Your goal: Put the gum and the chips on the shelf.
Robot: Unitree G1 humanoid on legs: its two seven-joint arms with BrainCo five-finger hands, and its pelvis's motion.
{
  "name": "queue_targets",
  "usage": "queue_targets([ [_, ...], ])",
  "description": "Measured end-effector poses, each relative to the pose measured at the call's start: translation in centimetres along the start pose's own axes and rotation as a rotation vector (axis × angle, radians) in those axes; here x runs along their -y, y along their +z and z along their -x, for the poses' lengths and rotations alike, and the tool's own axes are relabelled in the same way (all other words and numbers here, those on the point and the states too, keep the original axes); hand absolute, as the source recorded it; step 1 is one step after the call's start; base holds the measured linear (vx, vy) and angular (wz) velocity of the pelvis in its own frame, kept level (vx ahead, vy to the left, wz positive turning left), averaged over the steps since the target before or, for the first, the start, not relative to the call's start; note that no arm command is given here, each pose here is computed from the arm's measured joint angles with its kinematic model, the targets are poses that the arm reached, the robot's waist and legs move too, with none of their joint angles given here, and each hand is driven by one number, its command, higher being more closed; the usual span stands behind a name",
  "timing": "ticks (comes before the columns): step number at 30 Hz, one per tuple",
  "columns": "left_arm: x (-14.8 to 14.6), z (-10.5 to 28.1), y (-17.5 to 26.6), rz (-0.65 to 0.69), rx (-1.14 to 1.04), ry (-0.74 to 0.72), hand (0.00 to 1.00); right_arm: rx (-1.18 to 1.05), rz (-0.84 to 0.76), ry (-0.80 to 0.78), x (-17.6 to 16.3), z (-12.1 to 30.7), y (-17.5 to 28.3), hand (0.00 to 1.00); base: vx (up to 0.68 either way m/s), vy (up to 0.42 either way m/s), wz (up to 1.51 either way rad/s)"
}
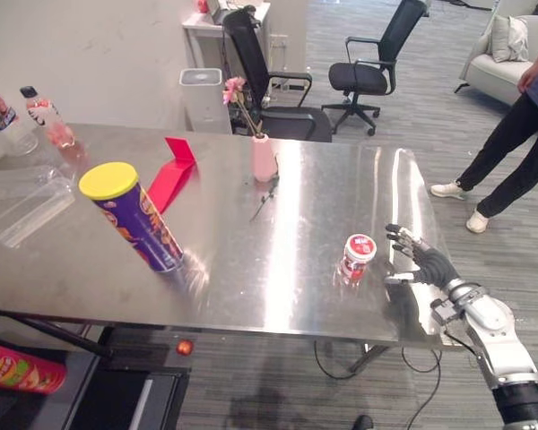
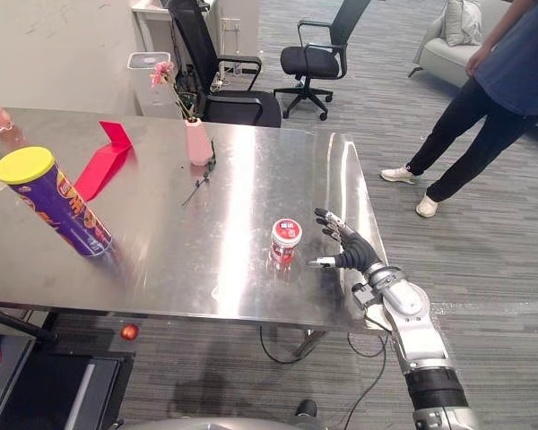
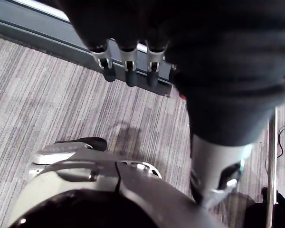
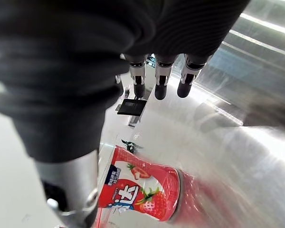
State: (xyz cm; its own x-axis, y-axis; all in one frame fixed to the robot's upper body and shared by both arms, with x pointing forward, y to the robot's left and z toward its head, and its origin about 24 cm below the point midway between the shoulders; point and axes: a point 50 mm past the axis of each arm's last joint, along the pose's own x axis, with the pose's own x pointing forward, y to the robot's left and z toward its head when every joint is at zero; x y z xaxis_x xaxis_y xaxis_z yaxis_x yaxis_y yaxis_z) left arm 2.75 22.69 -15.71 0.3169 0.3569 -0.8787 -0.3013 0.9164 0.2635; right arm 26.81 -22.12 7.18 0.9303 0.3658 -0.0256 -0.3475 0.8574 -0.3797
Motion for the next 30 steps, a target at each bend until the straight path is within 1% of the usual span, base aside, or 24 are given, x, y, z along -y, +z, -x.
queue_targets([
  [3,0.0,0.0,0.1,0.0,0.006,0.001,0.0,-0.024,0.004,0.01,-0.2,-0.1,-0.5,0.0,-0.01,-0.007,0.08],
  [21,-0.1,0.0,0.2,-0.003,0.01,0.002,0.0,0.01,0.008,0.07,-1.1,-1.2,0.3,0.0,0.0,-0.002,0.02],
  [30,-0.1,0.0,0.3,-0.002,0.012,0.001,0.0,0.006,0.008,0.048,-0.8,-1.8,0.3,0.0,0.0,-0.001,0.01],
])
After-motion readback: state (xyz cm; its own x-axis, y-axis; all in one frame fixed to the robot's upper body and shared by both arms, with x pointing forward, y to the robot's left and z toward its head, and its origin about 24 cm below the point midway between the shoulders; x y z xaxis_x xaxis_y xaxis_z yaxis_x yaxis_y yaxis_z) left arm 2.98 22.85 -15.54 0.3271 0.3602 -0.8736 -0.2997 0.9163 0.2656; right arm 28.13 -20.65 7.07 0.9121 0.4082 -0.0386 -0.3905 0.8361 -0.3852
